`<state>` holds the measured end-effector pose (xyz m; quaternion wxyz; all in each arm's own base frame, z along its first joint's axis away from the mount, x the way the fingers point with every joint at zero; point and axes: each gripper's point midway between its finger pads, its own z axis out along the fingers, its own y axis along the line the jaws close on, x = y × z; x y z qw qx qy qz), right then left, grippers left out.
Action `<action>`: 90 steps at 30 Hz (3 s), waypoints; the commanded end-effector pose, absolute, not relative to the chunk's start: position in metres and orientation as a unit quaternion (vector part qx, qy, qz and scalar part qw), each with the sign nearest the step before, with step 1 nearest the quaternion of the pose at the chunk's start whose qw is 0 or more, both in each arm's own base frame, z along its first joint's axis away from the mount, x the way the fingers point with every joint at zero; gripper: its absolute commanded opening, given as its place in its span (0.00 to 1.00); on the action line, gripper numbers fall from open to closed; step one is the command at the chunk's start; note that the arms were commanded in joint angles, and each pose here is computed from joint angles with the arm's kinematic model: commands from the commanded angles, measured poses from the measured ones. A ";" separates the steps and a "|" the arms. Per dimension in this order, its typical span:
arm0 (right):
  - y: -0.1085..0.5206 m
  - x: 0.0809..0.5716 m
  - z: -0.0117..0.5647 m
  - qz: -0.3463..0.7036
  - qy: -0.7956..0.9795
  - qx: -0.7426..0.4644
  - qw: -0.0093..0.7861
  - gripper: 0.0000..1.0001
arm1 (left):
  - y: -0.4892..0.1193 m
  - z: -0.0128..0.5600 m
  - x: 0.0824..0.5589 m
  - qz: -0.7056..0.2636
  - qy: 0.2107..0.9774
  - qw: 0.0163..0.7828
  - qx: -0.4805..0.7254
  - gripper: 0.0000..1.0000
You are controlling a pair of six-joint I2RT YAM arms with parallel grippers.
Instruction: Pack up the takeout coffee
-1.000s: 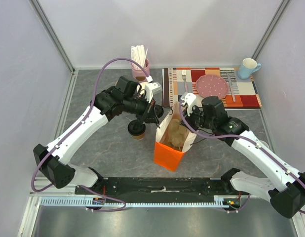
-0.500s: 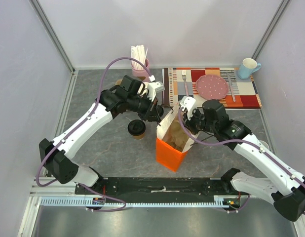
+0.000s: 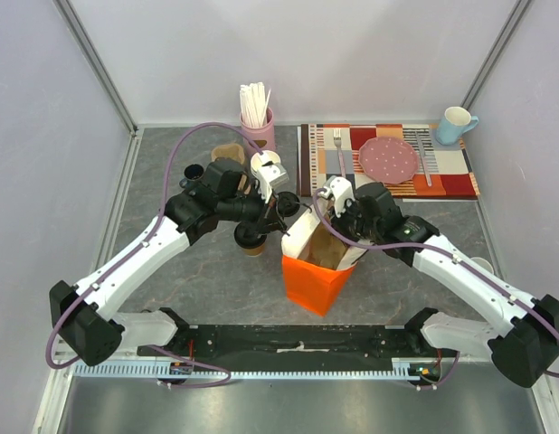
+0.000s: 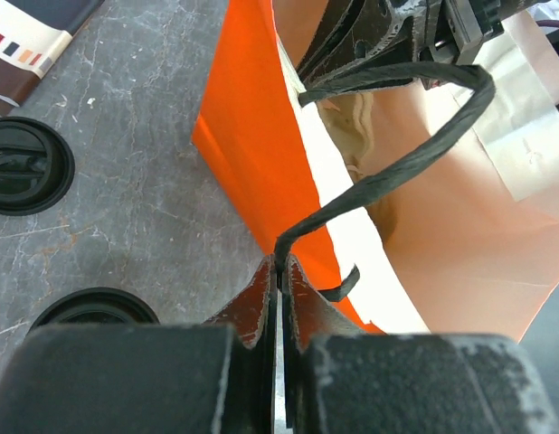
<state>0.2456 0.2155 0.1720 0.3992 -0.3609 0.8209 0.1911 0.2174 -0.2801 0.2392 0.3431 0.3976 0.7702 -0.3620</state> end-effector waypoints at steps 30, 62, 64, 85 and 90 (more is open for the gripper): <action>0.234 0.256 0.259 0.232 0.781 -0.344 0.466 0.98 | -0.277 0.266 0.226 -0.337 0.734 0.409 0.424 0.02; 0.225 0.245 0.369 0.249 0.706 -0.342 0.568 0.98 | -0.283 0.302 0.205 -0.350 0.669 0.455 0.471 1.00; 0.231 0.248 0.372 0.259 0.700 -0.340 0.572 0.98 | -0.280 0.305 0.204 -0.345 0.670 0.454 0.475 1.00; 0.266 0.244 0.413 0.341 0.650 -0.358 0.577 0.98 | -0.246 0.366 0.143 -0.389 0.615 0.440 0.527 1.00; 0.262 0.235 0.417 0.345 0.641 -0.367 0.579 0.98 | -0.229 0.349 0.151 -0.374 0.644 0.434 0.507 1.00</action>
